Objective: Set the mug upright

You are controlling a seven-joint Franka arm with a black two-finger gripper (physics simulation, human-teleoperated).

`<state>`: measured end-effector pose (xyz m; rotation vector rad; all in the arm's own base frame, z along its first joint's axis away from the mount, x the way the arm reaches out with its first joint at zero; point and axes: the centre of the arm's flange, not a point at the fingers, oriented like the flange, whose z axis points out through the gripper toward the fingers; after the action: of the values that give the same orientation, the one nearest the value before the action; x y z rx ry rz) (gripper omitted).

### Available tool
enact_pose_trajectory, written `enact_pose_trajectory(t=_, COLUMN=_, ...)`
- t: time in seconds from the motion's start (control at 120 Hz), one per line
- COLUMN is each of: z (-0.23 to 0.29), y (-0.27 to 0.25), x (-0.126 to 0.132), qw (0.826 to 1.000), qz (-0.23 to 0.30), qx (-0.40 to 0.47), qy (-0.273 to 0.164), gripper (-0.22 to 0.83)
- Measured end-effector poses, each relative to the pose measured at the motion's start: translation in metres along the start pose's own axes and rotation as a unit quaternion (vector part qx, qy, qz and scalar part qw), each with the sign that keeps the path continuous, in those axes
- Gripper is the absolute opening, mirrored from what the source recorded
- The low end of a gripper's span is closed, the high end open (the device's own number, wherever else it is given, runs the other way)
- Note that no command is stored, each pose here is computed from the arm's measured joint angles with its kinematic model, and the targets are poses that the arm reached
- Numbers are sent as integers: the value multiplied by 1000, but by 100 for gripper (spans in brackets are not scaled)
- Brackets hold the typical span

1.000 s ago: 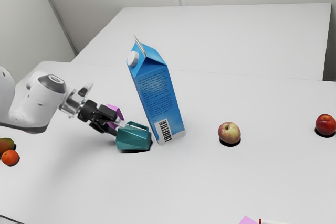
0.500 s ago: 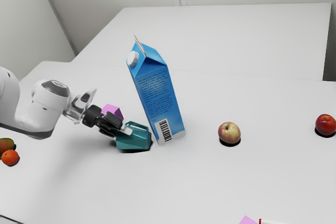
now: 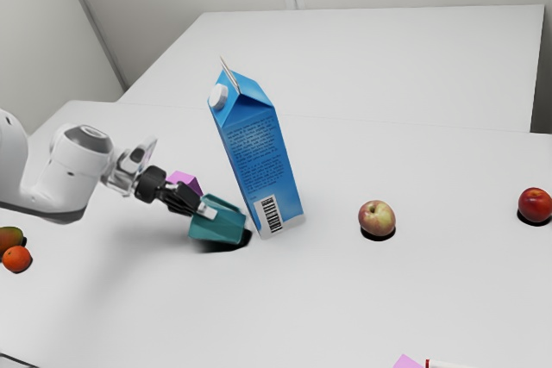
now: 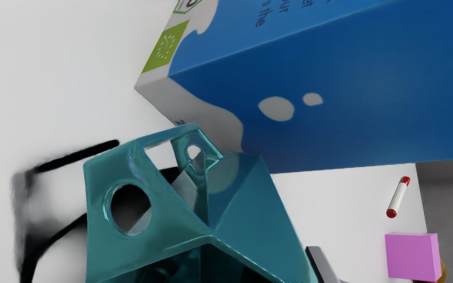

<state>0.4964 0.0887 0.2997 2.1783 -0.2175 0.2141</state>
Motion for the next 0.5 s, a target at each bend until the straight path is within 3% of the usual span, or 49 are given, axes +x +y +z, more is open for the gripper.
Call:
enact_pose_trajectory(t=0.183, z=-33, y=19, x=1, qw=999, qz=26, qx=19, qy=15, gripper=-16)
enact_pose_trajectory(t=0.275, z=-49, y=35, x=3, qw=997, qz=57, qx=55, qy=-1, gripper=-16)
enact_pose_trajectory(t=0.4, z=-60, y=55, x=-1, qw=983, qz=102, qx=141, qy=-66, gripper=-17)
enact_pose_trajectory(t=0.5, z=-28, y=78, x=4, qw=957, qz=152, qx=201, qy=-146, gripper=-17)
